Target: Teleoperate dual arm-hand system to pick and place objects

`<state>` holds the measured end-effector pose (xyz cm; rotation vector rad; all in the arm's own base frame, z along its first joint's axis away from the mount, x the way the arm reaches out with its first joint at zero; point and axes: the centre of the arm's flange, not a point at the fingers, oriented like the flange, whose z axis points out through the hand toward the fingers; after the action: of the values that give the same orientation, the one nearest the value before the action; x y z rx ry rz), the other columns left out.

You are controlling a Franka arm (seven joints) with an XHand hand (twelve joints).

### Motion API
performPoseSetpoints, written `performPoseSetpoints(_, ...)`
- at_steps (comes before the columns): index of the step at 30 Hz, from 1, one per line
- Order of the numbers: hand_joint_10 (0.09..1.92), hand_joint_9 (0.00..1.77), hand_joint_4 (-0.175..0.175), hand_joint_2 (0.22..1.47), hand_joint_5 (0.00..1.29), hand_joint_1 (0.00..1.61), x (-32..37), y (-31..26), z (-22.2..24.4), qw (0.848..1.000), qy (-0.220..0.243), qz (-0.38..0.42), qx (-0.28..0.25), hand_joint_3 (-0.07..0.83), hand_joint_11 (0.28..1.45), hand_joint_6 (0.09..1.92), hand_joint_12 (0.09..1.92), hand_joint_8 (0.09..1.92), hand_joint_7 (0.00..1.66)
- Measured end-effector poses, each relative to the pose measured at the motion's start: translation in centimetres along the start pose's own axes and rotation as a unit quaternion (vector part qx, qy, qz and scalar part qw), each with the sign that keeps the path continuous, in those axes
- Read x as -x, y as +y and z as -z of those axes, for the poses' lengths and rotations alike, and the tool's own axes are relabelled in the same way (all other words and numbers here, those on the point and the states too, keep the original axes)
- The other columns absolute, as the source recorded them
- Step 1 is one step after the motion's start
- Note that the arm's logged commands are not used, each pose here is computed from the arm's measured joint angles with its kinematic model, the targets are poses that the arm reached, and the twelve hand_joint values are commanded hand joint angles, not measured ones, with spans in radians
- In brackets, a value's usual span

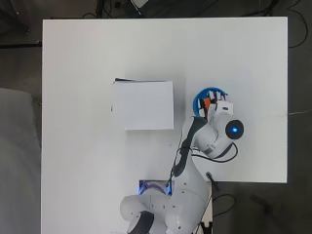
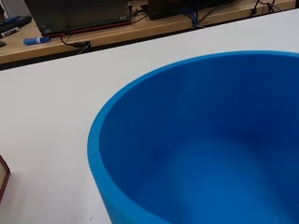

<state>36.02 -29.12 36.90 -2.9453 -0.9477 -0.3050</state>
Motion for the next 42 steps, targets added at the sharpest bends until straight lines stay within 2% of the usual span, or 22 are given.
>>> performPoseSetpoints(6,1.87,1.07,0.175,1.25,0.73,0.90,0.2,-0.3,-2.9,1.000,-0.006,-0.010,-0.026,0.000,0.65,1.35,1.65,1.86,0.89)
performPoseSetpoints(11,1.66,0.95,0.175,1.24,0.74,0.90,1.0,-0.5,-4.9,0.999,-0.023,-0.015,-0.029,0.000,0.56,1.34,1.34,1.65,0.81)
performPoseSetpoints(12,1.40,0.90,0.130,1.24,0.67,1.03,1.2,-0.7,-5.0,0.999,-0.028,-0.015,-0.029,-0.001,0.55,1.03,1.09,1.55,0.78)
performPoseSetpoints(13,0.94,0.79,0.073,1.18,0.54,0.80,1.5,-0.7,-5.0,0.999,-0.031,-0.016,-0.029,-0.007,0.53,0.65,0.72,1.08,0.67)
performPoseSetpoints(14,0.54,0.59,0.053,1.09,0.33,0.54,1.6,-0.7,-5.0,0.999,-0.033,-0.018,-0.030,-0.010,0.49,0.35,0.41,0.63,0.43)
performPoseSetpoints(15,0.28,0.42,0.049,1.03,0.17,0.32,1.6,-0.7,-5.0,0.999,-0.035,-0.022,-0.034,-0.011,0.45,0.18,0.22,0.33,0.24)
performPoseSetpoints(16,0.14,0.32,0.046,0.99,0.09,0.17,1.6,-0.6,-5.0,0.998,-0.036,-0.030,-0.040,-0.011,0.42,0.09,0.12,0.17,0.15)
performPoseSetpoints(17,0.09,0.27,0.041,0.97,0.04,0.08,1.5,-0.5,-5.1,0.997,-0.039,-0.042,-0.050,-0.009,0.41,0.09,0.09,0.09,0.12)
performPoseSetpoints(20,0.09,0.24,0.035,0.87,0.01,0.01,0.7,-0.1,-5.3,0.991,-0.068,-0.083,-0.074,-0.014,0.41,0.09,0.09,0.09,0.11)
performPoseSetpoints(23,0.09,0.24,0.041,0.83,0.00,0.00,0.2,0.3,-5.7,0.987,-0.104,-0.099,-0.075,-0.017,0.41,0.09,0.09,0.09,0.10)
performPoseSetpoints(26,0.09,0.37,0.073,0.87,0.19,0.00,-0.1,0.5,-5.8,0.987,-0.107,-0.091,-0.079,-0.001,0.46,0.09,0.09,0.09,0.24)
performPoseSetpoints(29,0.09,0.40,0.088,0.88,0.21,0.00,-0.7,0.4,-5.2,0.990,-0.100,-0.073,-0.066,0.001,0.47,0.09,0.09,0.09,0.27)
performPoseSetpoints(35,0.09,0.42,0.096,0.88,0.20,0.00,-2.8,0.7,-0.4,0.991,-0.103,-0.079,-0.019,0.000,0.48,0.09,0.09,0.09,0.29)
performPoseSetpoints(42,0.09,0.39,0.111,0.89,0.17,0.00,-5.3,-0.6,5.7,0.991,-0.115,-0.066,-0.002,0.004,0.48,0.09,0.09,0.09,0.27)
